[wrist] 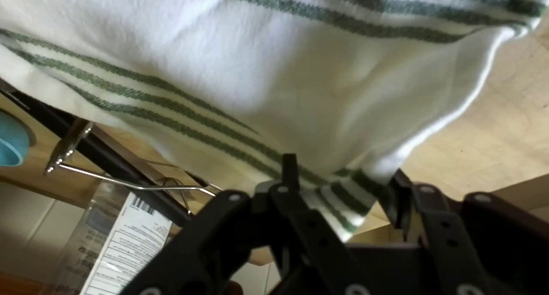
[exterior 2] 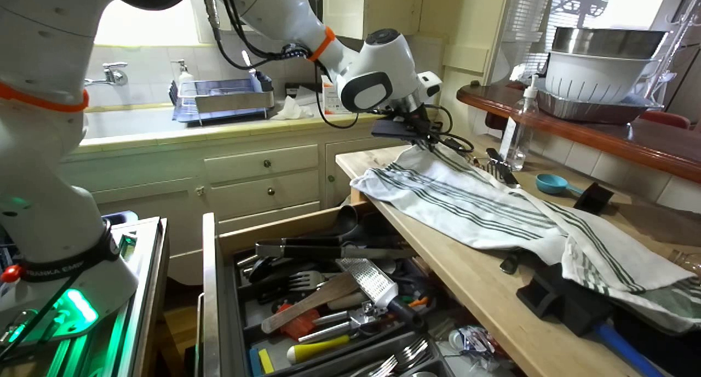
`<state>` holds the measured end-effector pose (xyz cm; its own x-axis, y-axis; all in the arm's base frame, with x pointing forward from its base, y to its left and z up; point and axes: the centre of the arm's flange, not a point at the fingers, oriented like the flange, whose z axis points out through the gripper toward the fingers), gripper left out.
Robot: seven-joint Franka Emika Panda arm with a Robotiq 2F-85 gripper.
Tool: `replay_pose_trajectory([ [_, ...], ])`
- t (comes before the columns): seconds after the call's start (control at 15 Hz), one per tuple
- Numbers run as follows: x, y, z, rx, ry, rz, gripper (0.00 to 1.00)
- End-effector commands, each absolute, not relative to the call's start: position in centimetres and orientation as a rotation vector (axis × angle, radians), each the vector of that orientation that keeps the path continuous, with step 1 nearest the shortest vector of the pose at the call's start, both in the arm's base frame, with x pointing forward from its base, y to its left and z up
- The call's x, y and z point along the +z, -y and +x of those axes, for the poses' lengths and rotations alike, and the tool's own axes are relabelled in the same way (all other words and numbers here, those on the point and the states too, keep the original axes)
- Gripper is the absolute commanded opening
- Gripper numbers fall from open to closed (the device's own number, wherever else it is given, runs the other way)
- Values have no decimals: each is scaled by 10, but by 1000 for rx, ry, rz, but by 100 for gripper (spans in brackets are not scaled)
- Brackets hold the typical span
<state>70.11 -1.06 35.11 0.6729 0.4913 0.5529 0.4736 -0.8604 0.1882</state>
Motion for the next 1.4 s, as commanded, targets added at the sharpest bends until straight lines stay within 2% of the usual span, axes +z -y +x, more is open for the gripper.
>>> replay_pose_trajectory([
  [0.0,379,25,685,1032,-599,2994,83],
  [0.13,391,35,676,1063,-523,3084,98],
  [0.2,395,45,672,1030,-411,3115,100],
  [0.67,387,139,651,727,73,3029,100],
  [1.0,367,126,642,477,297,2990,100],
  [1.33,361,120,646,491,315,3014,100],
])
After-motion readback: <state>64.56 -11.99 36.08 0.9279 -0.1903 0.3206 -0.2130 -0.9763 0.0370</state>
